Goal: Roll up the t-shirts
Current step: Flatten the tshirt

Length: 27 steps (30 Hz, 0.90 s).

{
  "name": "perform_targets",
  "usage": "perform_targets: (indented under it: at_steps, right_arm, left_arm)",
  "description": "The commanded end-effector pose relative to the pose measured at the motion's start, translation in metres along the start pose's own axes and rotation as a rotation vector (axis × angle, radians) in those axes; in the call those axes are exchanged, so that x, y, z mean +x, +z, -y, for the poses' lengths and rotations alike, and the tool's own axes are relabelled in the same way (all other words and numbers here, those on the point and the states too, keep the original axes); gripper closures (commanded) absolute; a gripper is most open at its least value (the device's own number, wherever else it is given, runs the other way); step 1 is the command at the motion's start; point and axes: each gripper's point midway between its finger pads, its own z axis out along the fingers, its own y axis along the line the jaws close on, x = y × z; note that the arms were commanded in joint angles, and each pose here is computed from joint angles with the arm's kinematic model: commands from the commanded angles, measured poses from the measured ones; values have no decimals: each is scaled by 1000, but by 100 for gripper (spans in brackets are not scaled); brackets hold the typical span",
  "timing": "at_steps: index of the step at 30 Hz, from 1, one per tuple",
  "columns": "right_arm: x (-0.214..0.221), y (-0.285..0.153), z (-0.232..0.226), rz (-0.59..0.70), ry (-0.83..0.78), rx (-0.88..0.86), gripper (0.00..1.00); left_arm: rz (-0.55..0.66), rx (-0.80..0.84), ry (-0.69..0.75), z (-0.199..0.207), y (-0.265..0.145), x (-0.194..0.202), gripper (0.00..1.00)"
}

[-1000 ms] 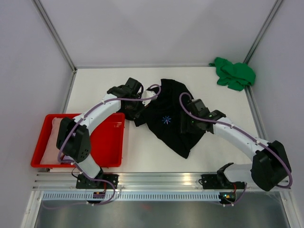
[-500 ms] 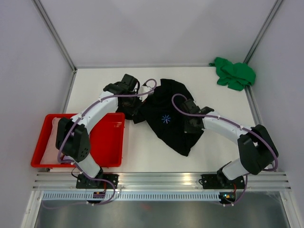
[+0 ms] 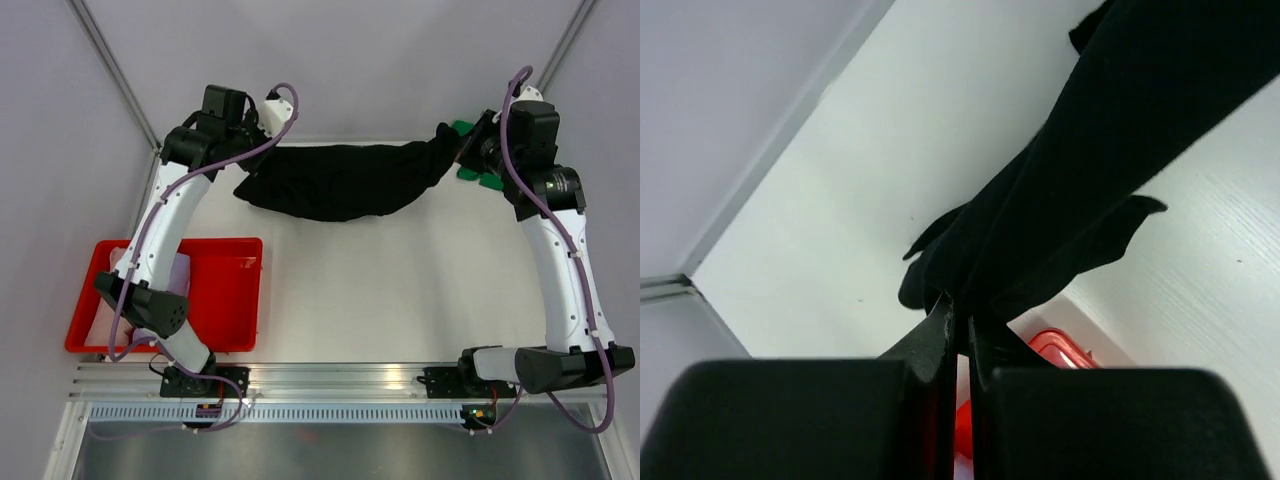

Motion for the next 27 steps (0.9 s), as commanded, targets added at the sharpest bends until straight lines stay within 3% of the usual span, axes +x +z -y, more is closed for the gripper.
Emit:
perform_targets:
  at_steps: [1, 5, 9, 12, 14, 15, 19, 20, 21, 23, 25, 27]
  right_arm:
    - [17, -19, -8, -87, 41, -53, 100]
    - [27, -31, 2, -109, 67, -18, 100]
    - [-15, -65, -17, 3, 40, -52, 100]
    - [-24, -71, -26, 19, 36, -84, 100]
    - [-26, -65, -29, 40, 54, -104, 100]
    - [-16, -55, -21, 20, 65, -84, 100]
    - [-10, -18, 17, 12, 82, 50, 100]
    - [-11, -7, 42, 11, 118, 104, 100]
    - [-8, 2, 53, 3, 149, 122, 100]
    - [3, 25, 75, -21, 175, 165, 100]
    - [18, 45, 95, -55, 196, 208, 100]
    - [24, 55, 108, -61, 210, 234, 100]
  left_arm:
    - [-85, 18, 84, -1, -7, 19, 98]
    - [-113, 81, 98, 14, -11, 34, 98]
    - [-103, 136, 146, 26, -28, 36, 98]
    - [-113, 212, 182, 39, -17, 46, 96]
    - [-107, 233, 142, 44, 10, 45, 87]
    - [-156, 265, 114, 54, 38, 55, 76]
    - [-261, 231, 0, 66, 106, 51, 53]
    - [-247, 237, -3, 69, 109, 42, 48]
    - [-205, 251, 7, 76, 108, 25, 36]
    - [-163, 283, 22, 88, 100, 12, 20]
    - [-150, 283, 74, 102, 86, 5, 18]
    - [-212, 326, 121, 131, 81, 24, 19]
